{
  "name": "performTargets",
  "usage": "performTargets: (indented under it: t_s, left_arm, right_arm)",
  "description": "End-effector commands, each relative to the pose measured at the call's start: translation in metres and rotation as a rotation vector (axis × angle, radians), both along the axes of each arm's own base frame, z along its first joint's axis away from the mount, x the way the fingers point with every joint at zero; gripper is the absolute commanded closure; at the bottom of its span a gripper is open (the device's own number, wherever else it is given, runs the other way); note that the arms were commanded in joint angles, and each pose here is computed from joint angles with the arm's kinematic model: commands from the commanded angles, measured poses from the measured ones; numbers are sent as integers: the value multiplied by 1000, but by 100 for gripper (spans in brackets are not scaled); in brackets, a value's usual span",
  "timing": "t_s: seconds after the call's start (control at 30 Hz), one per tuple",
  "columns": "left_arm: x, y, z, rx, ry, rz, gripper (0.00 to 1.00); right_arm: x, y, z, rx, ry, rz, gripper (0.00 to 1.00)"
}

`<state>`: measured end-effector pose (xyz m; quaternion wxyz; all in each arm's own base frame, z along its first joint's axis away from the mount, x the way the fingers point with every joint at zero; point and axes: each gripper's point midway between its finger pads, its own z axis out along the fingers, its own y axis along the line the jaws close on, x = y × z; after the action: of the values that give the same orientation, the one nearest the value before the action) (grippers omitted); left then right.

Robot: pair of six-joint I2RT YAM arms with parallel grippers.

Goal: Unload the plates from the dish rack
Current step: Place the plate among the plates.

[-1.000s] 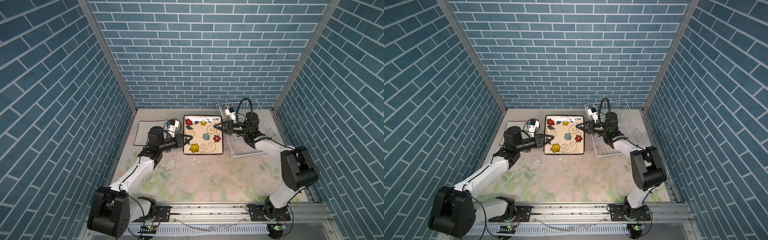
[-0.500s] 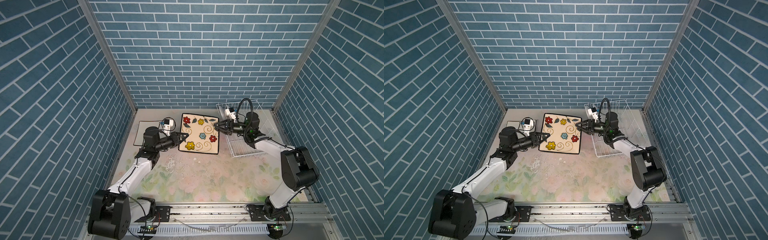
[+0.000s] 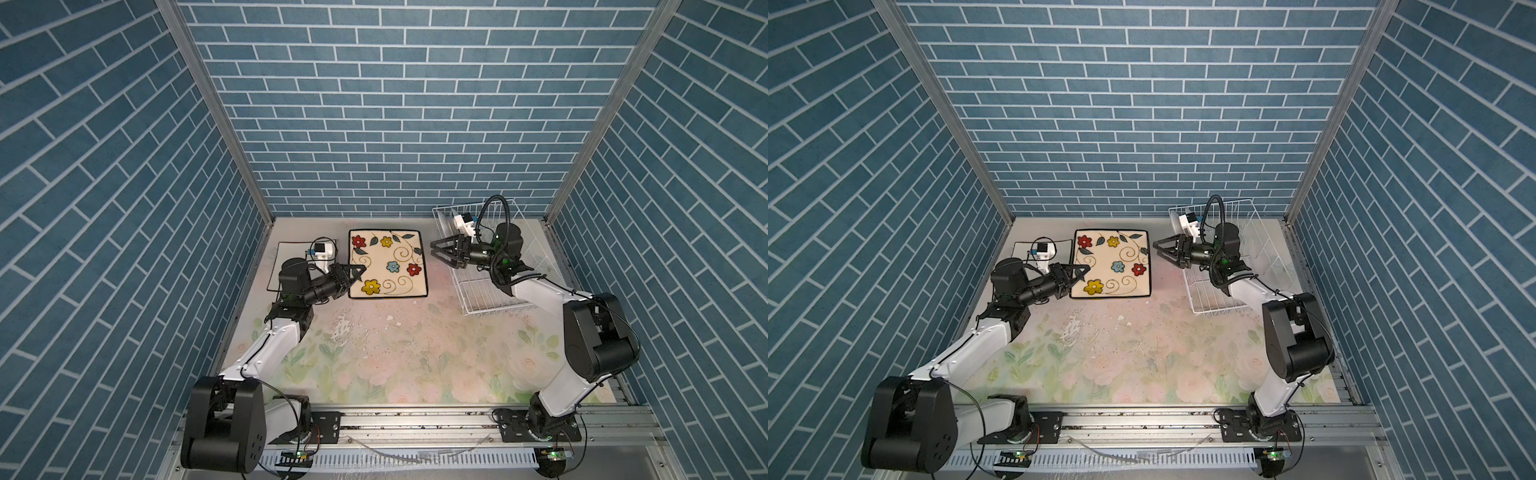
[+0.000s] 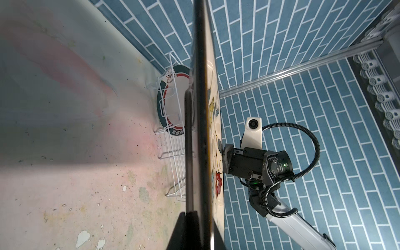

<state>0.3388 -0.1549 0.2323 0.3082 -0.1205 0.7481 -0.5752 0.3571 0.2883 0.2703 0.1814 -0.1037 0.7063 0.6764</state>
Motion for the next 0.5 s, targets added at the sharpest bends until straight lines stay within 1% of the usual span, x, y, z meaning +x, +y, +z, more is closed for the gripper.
performTargets:
  t_s: [0.0,0.1,0.2,0.27,0.33,0.47]
  left_arm:
    - [-1,-4,59,-80,-217,-41,100]
    - [1,-1,60,-111,-217,-34,100]
    - [6,12,58,-116,-210,24,100]
    - [12,26,48,-100,-185,91,100]
    - [16,43,36,-69,-156,170,100]
    - [16,66,19,-4,-116,274,100]
  right_arm:
    - [-3,-5,12,16,-40,-9,22]
    - [-1,-8,11,15,-36,-24,16]
    - [-1,-10,15,18,-46,-35,9]
    - [-2,-12,18,19,-52,-40,7]
    - [-4,-13,21,17,-55,-46,2]
    - [-9,-17,20,-16,-65,-57,1]
